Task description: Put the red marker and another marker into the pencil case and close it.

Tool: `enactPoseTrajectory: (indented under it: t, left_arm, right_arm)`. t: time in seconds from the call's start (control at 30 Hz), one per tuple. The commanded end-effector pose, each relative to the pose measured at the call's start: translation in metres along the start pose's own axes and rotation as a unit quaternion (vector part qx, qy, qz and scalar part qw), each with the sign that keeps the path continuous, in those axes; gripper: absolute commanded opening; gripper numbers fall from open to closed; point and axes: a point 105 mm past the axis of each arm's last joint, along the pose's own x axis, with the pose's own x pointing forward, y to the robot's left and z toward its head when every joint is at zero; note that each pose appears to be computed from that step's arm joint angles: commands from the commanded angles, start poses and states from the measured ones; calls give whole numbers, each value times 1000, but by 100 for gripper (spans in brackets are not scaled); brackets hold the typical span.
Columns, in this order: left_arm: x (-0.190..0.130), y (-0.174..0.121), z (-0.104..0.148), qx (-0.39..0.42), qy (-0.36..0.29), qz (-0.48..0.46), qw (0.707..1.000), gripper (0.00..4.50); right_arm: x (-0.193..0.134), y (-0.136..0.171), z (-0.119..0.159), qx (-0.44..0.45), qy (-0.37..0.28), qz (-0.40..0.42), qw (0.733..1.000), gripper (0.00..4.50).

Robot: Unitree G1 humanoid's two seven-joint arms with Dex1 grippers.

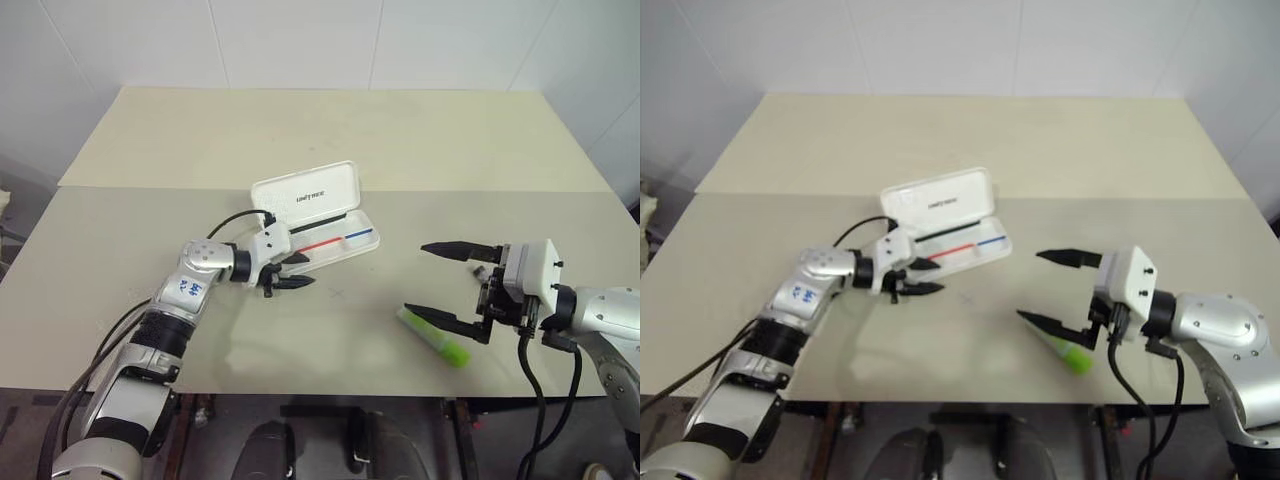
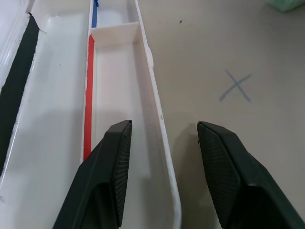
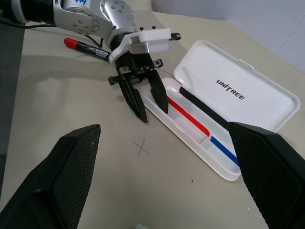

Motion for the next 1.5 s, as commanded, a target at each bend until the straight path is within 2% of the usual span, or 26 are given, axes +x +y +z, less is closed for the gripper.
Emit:
enactPoseTrajectory:
  t: [0.03,0.17,0.33,0.53,0.73,0.87,1.33,1.5]
  left_arm:
    - [-2,4,0,28,27,-3,999,126]
    - [-1,4,-2,45,43,-7,998,3]
    - [1,-3,-2,83,58,-23,995,3]
    - [4,-20,21,86,12,-53,995,3]
    - [-5,-43,31,101,-3,-99,990,3]
    - [-10,-57,25,103,7,-122,987,3]
    - [-18,-76,16,75,31,-134,988,3]
    - [-16,-79,11,60,35,-138,988,142]
  right_arm:
    - [-8,-6,11,-22,-1,-6,1000,450]
    - [-10,-7,11,-24,4,-5,1000,450]
    - [-11,-10,12,-27,7,-5,1000,450]
    - [-14,-12,10,-24,12,-4,1000,450]
    - [-15,-16,6,-20,16,-5,1000,450]
    - [-11,-16,6,-17,12,-1,1000,450]
    - [-12,-11,6,-10,11,0,1000,450]
    - [-9,-11,7,-9,9,2,1000,450]
